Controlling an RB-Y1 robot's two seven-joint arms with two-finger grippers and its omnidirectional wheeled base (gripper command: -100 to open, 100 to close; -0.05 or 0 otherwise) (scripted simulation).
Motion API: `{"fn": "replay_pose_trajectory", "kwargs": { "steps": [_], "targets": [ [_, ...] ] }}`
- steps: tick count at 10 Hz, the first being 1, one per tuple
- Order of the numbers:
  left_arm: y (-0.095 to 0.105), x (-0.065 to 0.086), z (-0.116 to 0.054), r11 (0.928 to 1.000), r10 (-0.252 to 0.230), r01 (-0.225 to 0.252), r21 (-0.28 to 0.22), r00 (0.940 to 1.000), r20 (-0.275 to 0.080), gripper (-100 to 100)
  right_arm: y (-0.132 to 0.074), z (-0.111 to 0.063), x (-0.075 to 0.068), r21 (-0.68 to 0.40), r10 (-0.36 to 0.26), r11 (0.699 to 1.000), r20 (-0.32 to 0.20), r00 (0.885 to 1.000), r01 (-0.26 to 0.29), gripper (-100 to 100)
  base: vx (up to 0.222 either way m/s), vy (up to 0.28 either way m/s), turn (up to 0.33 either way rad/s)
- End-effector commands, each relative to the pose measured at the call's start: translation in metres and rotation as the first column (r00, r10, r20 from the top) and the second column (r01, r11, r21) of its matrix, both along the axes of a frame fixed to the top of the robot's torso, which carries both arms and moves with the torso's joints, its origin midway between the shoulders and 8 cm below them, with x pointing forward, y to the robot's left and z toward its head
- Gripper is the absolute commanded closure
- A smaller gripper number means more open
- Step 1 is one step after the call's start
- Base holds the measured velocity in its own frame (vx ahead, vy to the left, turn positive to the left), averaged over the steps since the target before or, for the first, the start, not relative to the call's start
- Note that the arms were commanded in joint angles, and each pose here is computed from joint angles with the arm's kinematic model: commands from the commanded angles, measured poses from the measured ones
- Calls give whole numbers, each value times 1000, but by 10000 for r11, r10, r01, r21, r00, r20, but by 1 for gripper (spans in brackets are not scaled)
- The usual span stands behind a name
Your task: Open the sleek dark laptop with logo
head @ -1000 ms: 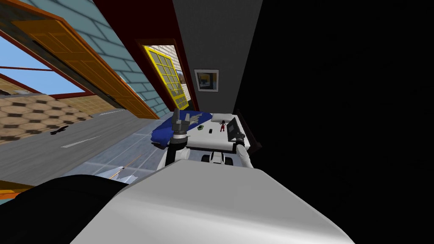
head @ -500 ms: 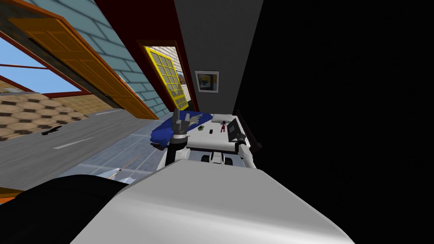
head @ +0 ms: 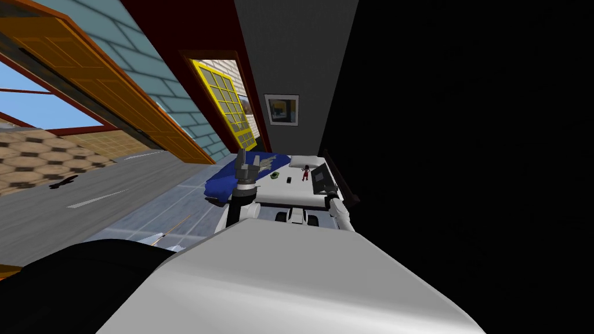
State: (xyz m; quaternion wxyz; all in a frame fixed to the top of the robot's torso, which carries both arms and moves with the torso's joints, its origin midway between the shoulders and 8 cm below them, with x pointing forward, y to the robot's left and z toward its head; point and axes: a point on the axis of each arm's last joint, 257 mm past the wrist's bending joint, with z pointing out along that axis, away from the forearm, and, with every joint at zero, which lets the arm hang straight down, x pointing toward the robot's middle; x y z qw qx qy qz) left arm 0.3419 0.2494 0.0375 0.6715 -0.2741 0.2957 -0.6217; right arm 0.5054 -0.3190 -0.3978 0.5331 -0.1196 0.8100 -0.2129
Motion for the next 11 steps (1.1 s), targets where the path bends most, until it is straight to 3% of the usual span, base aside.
{"fn": "replay_pose_trajectory", "kwargs": {
  "steps": [1, 2, 3, 5, 6, 10, 11],
  "targets": [
    [0, 0, 0, 10000, 0, 0, 0, 10000, 0, 0, 15, -13, -7, 511, 168, 9986, -201, 9997, -157, 100, -13, -9, -1],
    [0, 0, 0, 10000, 0, 0, 0, 10000, 0, 0, 15, -13, -7, 511, 168, 9986, -201, 9997, -157, 100, -8, -3, 14],
    [0, 0, 0, 10000, 0, 0, 0, 10000, 0, 0, -13, -22, -7, 290, 80, 9996, -521, 9986, -65, 100, 13, 54, -47],
    [0, 0, 0, 10000, 0, 0, -2, 10000, 1, 0, -3, -27, -8, 432, 490, 9980, -601, 9970, -465, 100, 15, 61, -43],
    [0, 0, 0, 10000, 0, 0, -1, 10000, 1, 0, -1, -28, -8, 1005, 347, 9945, -549, 9979, -290, 100, 5, 12, 9],
    [0, 0, 0, 10000, 0, 0, 0, 10000, 0, 0, -1, -28, -8, 1005, 347, 9945, -549, 9979, -290, 100, -6, 1, 14],
    [0, 0, 0, 10000, 0, 0, 0, 10000, 0, 0, -27, -34, -9, 839, 324, 9961, -762, 9966, -260, 100, 10, 67, -32]
  ]
}}
